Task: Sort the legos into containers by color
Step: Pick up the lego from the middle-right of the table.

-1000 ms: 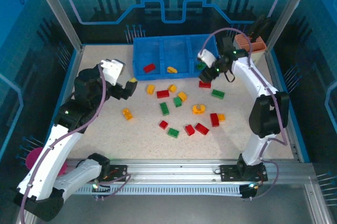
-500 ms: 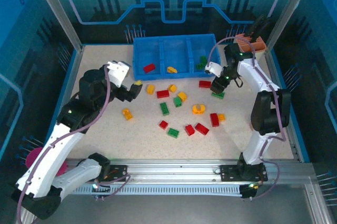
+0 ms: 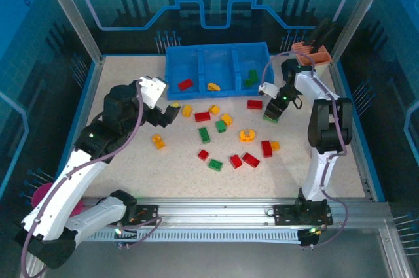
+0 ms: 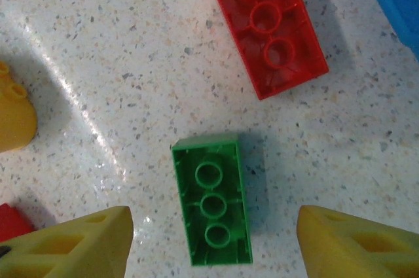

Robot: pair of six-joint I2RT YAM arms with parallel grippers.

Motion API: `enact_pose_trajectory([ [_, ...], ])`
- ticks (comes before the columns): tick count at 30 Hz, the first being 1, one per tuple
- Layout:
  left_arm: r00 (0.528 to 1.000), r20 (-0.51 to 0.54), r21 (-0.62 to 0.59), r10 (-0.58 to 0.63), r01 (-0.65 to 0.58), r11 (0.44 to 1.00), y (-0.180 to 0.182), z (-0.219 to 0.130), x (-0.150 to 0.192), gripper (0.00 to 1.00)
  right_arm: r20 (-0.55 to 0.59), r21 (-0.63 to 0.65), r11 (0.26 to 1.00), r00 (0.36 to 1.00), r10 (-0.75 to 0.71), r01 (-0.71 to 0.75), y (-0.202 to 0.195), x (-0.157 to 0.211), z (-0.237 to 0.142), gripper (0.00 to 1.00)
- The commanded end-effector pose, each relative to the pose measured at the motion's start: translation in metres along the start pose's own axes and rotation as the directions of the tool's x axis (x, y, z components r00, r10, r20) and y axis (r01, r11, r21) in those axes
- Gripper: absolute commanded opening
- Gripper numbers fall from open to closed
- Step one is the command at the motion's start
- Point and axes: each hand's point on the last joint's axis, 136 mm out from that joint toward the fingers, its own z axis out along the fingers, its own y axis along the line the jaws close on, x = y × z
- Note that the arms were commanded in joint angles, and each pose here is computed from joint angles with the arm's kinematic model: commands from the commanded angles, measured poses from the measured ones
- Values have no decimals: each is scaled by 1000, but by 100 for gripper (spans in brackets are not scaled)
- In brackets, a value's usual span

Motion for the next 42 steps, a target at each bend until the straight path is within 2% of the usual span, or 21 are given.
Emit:
enact_pose_trajectory([
  [1, 1000, 7, 13, 27, -27, 1000, -2, -2, -8, 99, 23, -70, 997, 999, 34, -33, 1, -1, 6, 68],
  [10, 999, 28, 185, 39, -43, 982, -32, -1, -12, 99, -37, -72, 997, 999, 35, -37, -1, 15, 35, 68],
  [19, 998, 25, 202, 59, -63, 977, -38, 4, -6, 99, -70, -86, 996, 997, 31, -37, 2, 25, 50, 64],
  [22, 998, 26, 190, 64, -68, 979, -36, 3, -5, 99, -97, -93, 995, 995, 21, -30, 3, 27, 59, 57],
  [25, 997, 32, 185, 70, -74, 980, -36, 1, -4, 99, -125, -80, 997, 992, 13, -24, 1, 29, 65, 43],
  [26, 997, 30, 184, 70, -74, 980, -36, 1, -3, 99, -126, -81, 996, 992, 11, -22, 2, 28, 65, 36],
  [34, 995, 58, 164, 80, -89, 982, -35, -4, -2, 99, -121, -69, 998, 993, -5, -4, 13, 21, 53, 11],
  [37, 994, 71, 151, 86, -96, 984, -34, -7, -2, 99, -82, -56, 998, 997, -15, 11, 23, 9, 35, 7],
  [42, 989, 103, 108, 103, -114, 988, -27, -21, -14, 99, -5, 32, 998, 998, -55, 55, 26, -24, -8, 7],
])
